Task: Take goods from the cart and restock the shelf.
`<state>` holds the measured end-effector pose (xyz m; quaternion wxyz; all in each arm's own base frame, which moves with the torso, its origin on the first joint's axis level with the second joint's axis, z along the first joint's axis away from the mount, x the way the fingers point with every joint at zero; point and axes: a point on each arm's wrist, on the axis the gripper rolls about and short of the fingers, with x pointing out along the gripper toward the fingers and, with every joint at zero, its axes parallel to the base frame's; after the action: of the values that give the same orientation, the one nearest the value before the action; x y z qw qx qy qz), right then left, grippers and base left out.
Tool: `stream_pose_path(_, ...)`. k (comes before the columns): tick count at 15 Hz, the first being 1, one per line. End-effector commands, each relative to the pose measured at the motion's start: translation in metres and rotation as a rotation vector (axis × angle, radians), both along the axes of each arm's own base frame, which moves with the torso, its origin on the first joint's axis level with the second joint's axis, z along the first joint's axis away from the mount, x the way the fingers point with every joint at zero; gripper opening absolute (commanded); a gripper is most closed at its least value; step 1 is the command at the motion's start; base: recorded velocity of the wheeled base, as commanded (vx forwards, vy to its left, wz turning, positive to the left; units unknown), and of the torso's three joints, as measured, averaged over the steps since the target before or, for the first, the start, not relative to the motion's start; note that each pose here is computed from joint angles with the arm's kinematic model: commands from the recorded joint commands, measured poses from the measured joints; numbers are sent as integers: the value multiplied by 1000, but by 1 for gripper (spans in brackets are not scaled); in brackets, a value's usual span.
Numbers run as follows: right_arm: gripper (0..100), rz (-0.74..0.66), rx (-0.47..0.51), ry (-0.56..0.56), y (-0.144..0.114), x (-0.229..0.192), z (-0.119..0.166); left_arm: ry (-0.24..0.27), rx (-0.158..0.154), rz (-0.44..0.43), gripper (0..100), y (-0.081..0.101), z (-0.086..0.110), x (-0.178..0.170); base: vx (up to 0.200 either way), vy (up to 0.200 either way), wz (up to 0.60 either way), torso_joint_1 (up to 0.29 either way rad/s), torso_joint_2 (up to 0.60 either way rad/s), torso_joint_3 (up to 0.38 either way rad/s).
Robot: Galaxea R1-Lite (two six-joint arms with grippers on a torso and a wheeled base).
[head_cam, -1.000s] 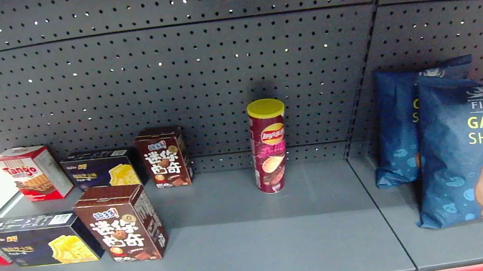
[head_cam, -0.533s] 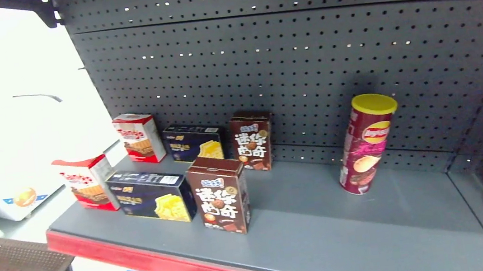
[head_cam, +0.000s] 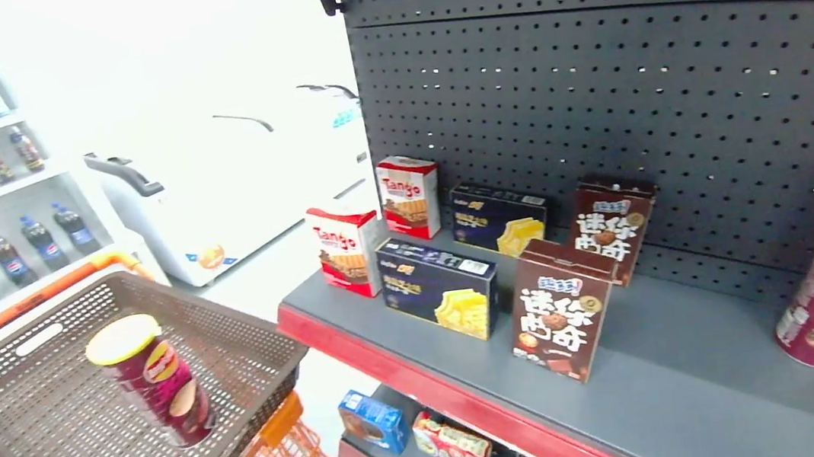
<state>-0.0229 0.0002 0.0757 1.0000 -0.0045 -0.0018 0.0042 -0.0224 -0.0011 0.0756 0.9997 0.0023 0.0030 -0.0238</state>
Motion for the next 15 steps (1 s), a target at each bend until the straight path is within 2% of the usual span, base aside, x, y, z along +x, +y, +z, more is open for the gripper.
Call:
stream_pose_path(1,100,1,0,1,0,0,0,0,0,0,100,0,0,0,0,0,600,2,2,7)
stream_pose_path(2,100,1,10,2,0,0,0,0,0,0,100,0,0,0,0,0,600,-2,2,-2)
stream_pose_path(8,100,1,10,1,0,0,0,-10,20,-1,100,0,1,0,0,0,0,0,0,0)
stream_pose_path(9,100,1,10,1,0,0,0,-58,46,-11,100,0,18,-4,0,0,0,0,0,0)
stream_pose_path(10,100,1,10,1,0,0,0,-45,107,-34,100,0,52,-3,0,0,0,0,0,0)
stream_pose_path(11,100,1,10,1,0,0,0,20,130,-42,100,0,74,7,0,0,0,0,0,0)
stream_pose_path(12,100,1,10,1,0,0,0,67,132,-33,100,0,92,18,0,0,0,0,0,0)
stream_pose_path(13,100,1,10,1,0,0,0,153,133,-31,100,0,100,38,0,0,0,0,0,0)
stream_pose_path(14,100,1,10,1,0,0,0,203,135,7,100,0,110,56,0,0,0,0,0,0)
stream_pose_path(15,100,1,10,1,0,0,0,247,138,82,100,3,123,78,0,0,0,0,0,0)
